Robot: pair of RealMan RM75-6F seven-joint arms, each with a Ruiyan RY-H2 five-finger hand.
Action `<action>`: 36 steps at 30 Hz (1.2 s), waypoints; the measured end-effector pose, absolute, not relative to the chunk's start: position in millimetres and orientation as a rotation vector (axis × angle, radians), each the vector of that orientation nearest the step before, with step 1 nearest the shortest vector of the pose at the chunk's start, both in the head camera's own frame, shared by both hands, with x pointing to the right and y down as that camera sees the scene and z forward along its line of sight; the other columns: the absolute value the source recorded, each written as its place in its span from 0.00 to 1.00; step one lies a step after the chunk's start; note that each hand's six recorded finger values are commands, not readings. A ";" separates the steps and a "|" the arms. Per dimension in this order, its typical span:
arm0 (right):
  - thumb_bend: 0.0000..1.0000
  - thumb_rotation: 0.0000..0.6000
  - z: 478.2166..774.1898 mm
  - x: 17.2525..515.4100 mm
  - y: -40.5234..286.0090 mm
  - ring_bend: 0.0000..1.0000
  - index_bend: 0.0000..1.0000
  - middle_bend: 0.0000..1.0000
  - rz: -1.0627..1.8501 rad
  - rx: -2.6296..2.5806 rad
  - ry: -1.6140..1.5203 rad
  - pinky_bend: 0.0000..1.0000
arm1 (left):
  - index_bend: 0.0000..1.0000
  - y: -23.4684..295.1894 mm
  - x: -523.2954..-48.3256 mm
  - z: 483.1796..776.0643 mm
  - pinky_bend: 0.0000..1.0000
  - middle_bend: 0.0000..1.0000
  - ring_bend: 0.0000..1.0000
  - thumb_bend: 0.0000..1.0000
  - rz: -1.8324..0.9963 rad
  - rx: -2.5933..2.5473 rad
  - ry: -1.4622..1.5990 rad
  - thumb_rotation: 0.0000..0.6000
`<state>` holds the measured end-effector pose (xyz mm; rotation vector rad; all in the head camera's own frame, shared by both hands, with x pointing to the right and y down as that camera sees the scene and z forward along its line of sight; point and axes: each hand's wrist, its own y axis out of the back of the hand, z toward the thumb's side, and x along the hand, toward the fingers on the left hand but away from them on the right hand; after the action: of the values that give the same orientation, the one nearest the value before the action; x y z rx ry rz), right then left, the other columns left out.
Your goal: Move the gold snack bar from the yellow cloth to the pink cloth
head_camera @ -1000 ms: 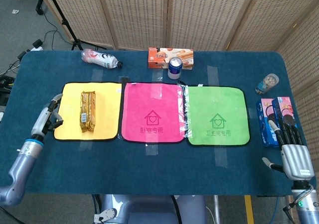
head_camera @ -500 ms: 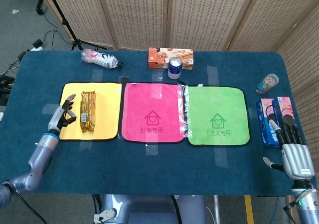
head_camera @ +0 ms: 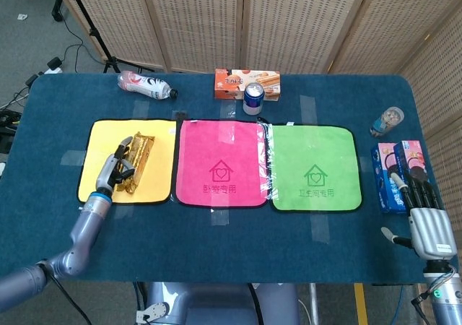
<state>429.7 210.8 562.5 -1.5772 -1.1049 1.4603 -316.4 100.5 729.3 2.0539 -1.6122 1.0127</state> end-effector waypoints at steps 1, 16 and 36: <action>0.00 1.00 562.3 429.6 210.7 0.00 0.00 0.00 1.459 -1.578 -1.106 0.00 | 0.00 100.3 -312.0 729.6 0.00 0.00 0.00 1.00 1.000 2.049 -1.610 1.00; 0.00 1.00 564.1 429.2 210.5 0.00 0.00 0.00 1.469 -1.580 -1.103 0.00 | 0.00 94.8 -242.9 727.7 0.00 0.00 0.00 1.00 0.892 2.076 -1.515 1.00; 0.00 1.00 564.2 436.5 204.2 0.00 0.00 0.00 1.483 -1.590 -1.137 0.00 | 0.00 86.7 -157.5 724.4 0.00 0.00 0.00 1.00 0.849 2.162 -1.372 1.00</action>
<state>436.5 204.2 564.2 -1.5903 -1.1370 1.4832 -157.5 86.7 724.4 2.1624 -1.3717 0.8489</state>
